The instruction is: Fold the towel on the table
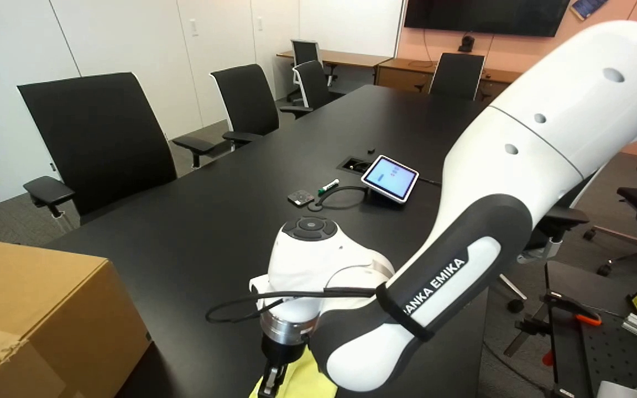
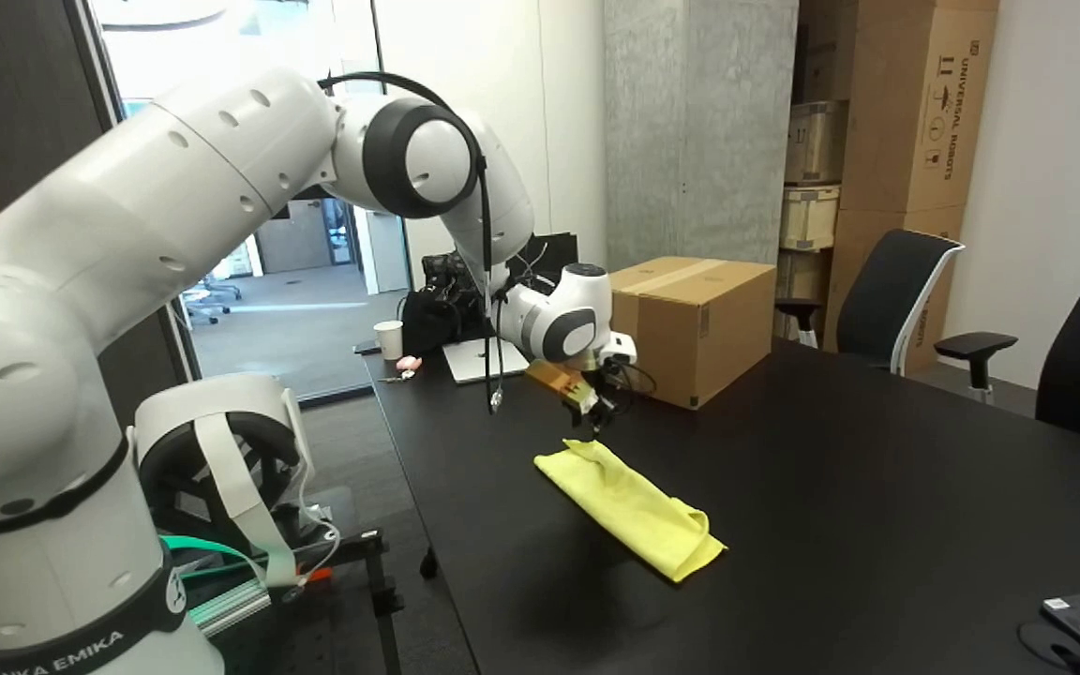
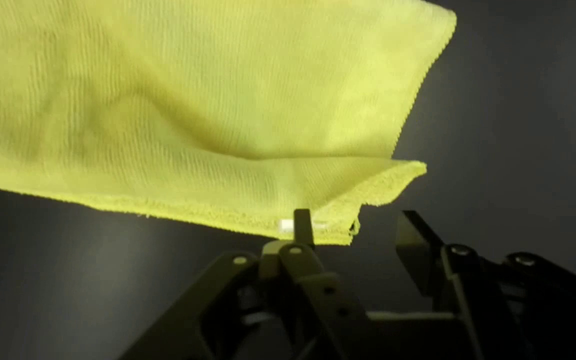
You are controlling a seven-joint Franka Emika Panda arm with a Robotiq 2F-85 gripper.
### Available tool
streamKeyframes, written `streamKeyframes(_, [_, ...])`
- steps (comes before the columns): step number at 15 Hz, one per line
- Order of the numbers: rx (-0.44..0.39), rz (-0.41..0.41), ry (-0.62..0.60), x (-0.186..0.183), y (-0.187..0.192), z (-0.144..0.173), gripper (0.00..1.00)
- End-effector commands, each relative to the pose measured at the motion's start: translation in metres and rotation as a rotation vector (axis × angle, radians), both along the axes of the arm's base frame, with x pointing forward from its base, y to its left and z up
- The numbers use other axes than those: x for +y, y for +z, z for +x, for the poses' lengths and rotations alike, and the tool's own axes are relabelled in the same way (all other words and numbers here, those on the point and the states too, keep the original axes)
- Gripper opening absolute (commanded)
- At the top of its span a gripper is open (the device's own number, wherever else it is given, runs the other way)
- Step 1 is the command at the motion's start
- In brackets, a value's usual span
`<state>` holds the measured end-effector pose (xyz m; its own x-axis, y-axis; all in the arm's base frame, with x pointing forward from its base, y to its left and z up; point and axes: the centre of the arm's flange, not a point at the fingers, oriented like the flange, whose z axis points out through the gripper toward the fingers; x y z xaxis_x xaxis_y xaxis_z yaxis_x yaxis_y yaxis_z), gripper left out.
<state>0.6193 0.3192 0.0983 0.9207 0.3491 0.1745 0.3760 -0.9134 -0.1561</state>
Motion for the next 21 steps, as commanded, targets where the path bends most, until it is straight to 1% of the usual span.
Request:
streamKeyframes(1, [-0.05, 0.021, -0.023, 0.017, 0.037, 0.018, 0.79])
streamKeyframes(2, [-0.051, 0.017, -0.025, 0.013, 0.047, 0.017, 0.86])
streamKeyframes(3, [-0.012, 0.001, -0.015, 0.003, 0.053, 0.012, 0.95])
streamKeyframes(4, [0.004, -0.024, -0.017, -0.009, 0.056, 0.006, 0.99])
streamKeyframes(6, [0.098, -0.09, -0.04, -0.044, 0.063, -0.009, 1.0])
streamKeyframes(7, [0.151, -0.122, -0.082, -0.075, 0.066, -0.023, 1.0])
streamKeyframes(10, [0.278, -0.189, -0.187, -0.13, 0.073, -0.048, 1.0])
streamKeyframes(12, [0.385, -0.194, -0.259, -0.167, 0.084, -0.07, 0.99])
streamKeyframes(14, [0.461, -0.179, -0.307, -0.195, 0.1, -0.093, 1.0])
streamKeyframes(16, [0.508, -0.168, -0.324, -0.219, 0.119, -0.116, 1.0])
streamKeyframes(18, [0.536, -0.158, -0.33, -0.24, 0.144, -0.135, 1.0])
streamKeyframes(20, [0.532, -0.162, -0.317, -0.257, 0.172, -0.154, 1.0])
streamKeyframes(21, [0.513, -0.164, -0.309, -0.263, 0.189, -0.161, 1.0])
